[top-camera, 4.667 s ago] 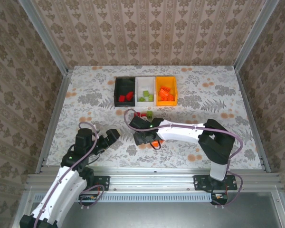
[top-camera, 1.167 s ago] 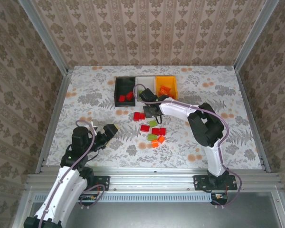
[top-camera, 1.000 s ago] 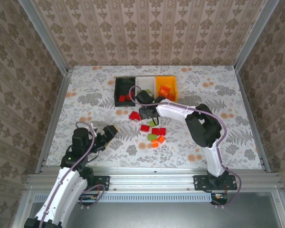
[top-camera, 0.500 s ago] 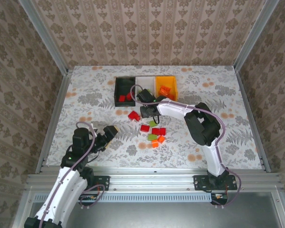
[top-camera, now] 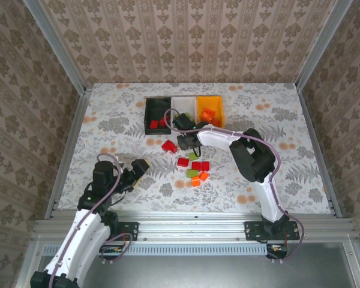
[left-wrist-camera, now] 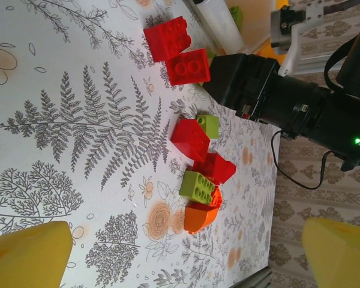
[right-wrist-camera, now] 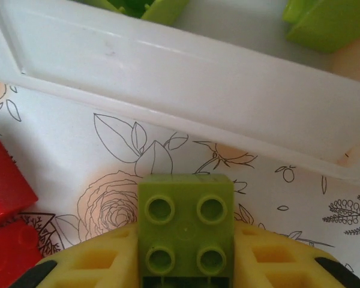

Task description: Sort the legos into containers by color

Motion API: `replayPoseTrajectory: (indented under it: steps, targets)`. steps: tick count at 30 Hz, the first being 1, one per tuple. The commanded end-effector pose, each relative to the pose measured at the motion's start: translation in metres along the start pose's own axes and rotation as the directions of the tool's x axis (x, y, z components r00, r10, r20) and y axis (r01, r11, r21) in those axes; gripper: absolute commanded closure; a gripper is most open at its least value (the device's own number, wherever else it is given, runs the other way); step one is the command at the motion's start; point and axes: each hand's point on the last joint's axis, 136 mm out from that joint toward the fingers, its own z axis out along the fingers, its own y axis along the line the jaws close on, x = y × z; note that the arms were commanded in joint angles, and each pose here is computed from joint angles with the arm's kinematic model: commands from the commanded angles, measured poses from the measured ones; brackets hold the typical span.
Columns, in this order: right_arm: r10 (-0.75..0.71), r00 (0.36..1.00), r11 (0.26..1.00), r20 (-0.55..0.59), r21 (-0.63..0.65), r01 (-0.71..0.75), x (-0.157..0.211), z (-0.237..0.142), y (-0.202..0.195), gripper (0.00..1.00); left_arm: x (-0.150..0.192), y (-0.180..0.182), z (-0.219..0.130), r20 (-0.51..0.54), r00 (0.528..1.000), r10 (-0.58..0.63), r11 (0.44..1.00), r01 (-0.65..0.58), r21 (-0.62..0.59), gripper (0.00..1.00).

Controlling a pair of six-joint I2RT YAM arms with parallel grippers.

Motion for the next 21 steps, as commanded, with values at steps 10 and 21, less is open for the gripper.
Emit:
replayPoseTrajectory:
  steps: [10,21]
  targets:
    - [0.018,0.979,1.000,0.203,-0.022,-0.014,-0.058,-0.097,-0.010,0.68,-0.027,-0.016,0.012,0.072,0.997,0.027,0.999,-0.030,0.041,0.00]
    - [-0.060,0.990,0.996,0.129,0.071,0.051,-0.116,-0.047,-0.028,0.68,-0.056,-0.045,0.059,-0.057,0.997,0.053,0.996,-0.048,0.079,0.00]
